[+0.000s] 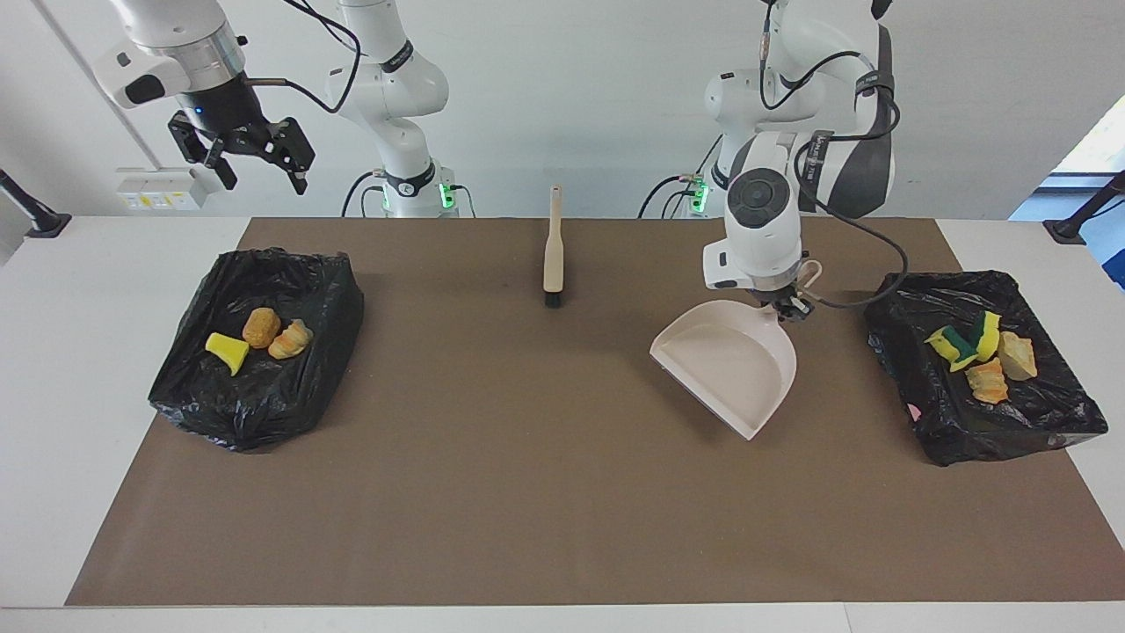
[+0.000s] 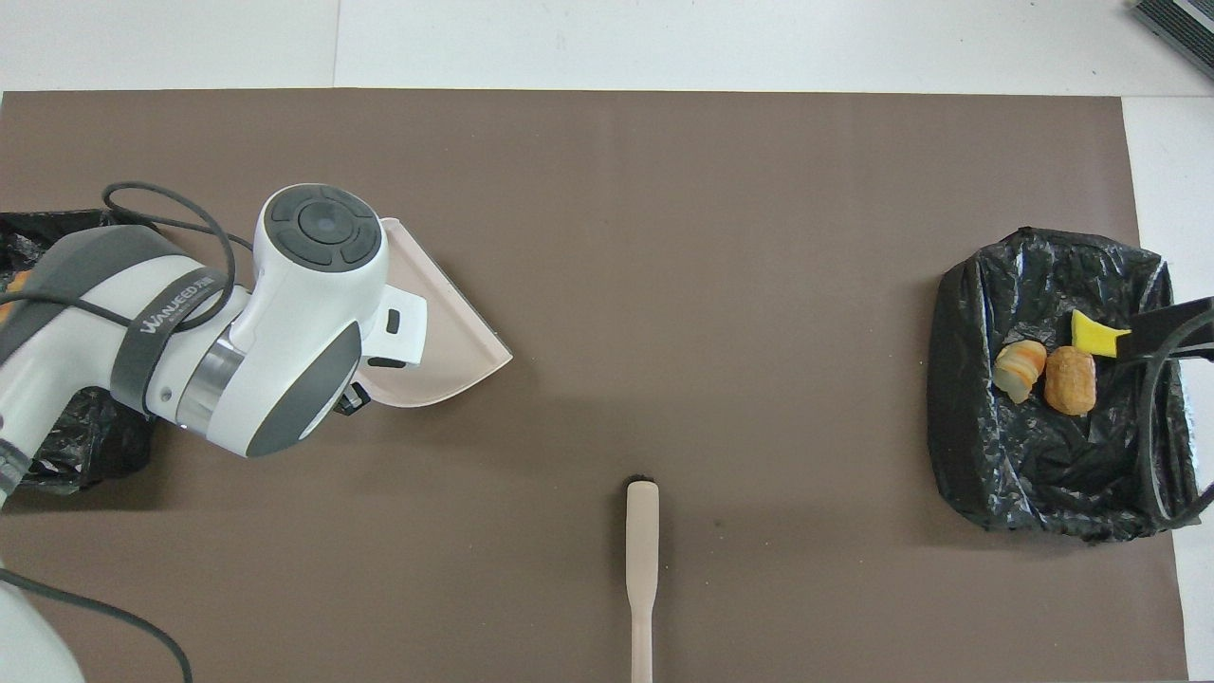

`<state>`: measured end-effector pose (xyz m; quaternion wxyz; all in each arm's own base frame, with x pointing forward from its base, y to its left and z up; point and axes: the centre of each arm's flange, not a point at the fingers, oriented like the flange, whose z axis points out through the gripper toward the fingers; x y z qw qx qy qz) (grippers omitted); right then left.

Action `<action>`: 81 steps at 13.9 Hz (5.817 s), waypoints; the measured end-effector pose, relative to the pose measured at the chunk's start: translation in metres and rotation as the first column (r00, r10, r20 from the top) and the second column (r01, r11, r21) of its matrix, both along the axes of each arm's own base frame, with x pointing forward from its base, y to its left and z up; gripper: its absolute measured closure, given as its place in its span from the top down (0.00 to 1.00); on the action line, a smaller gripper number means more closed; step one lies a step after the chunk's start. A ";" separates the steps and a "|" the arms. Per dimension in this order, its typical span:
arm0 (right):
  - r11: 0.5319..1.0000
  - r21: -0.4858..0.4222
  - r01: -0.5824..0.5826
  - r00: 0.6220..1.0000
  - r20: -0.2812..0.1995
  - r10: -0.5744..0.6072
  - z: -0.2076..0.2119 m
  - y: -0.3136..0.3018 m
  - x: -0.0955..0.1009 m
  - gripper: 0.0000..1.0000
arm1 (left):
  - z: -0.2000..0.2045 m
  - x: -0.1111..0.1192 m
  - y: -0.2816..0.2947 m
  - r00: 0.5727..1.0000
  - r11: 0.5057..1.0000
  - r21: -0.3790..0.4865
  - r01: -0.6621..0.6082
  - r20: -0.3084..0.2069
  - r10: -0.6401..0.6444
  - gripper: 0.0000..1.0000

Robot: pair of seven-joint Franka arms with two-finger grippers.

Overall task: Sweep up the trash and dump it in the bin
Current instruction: 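Lift the empty dustpan out of the bag with the left gripper, then carry the dustpan with the left gripper to the mat center and lower it, then release the dustpan on the mat and pull back the left gripper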

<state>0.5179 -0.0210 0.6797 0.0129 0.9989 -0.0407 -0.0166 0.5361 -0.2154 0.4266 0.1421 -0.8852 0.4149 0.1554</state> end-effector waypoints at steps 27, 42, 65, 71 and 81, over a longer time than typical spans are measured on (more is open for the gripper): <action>0.996 0.008 -0.086 0.996 0.008 0.086 -0.006 0.008 0.004 1.00 | -0.046 0.046 -0.220 0.747 0.737 -0.211 -0.643 0.039 0.663 0.32; 0.996 0.008 -0.086 0.996 0.008 0.086 -0.006 0.008 0.004 1.00 | -0.058 0.025 -0.258 0.741 0.719 -0.236 -0.654 -0.010 0.671 0.32; 0.996 0.008 -0.086 0.996 0.008 0.086 -0.006 0.008 0.004 1.00 | -0.074 0.019 -0.263 0.715 0.689 -0.231 -0.687 -0.044 0.698 1.00; 0.996 0.008 -0.086 0.996 0.008 0.086 -0.006 0.008 0.004 1.00 | -0.033 0.024 -0.255 0.707 0.675 -0.285 -0.680 -0.013 0.707 1.00; 0.996 0.008 -0.086 0.996 0.008 0.086 -0.006 0.008 0.004 1.00 | 0.043 0.049 -0.146 0.626 0.648 -0.282 -0.707 0.176 0.760 1.00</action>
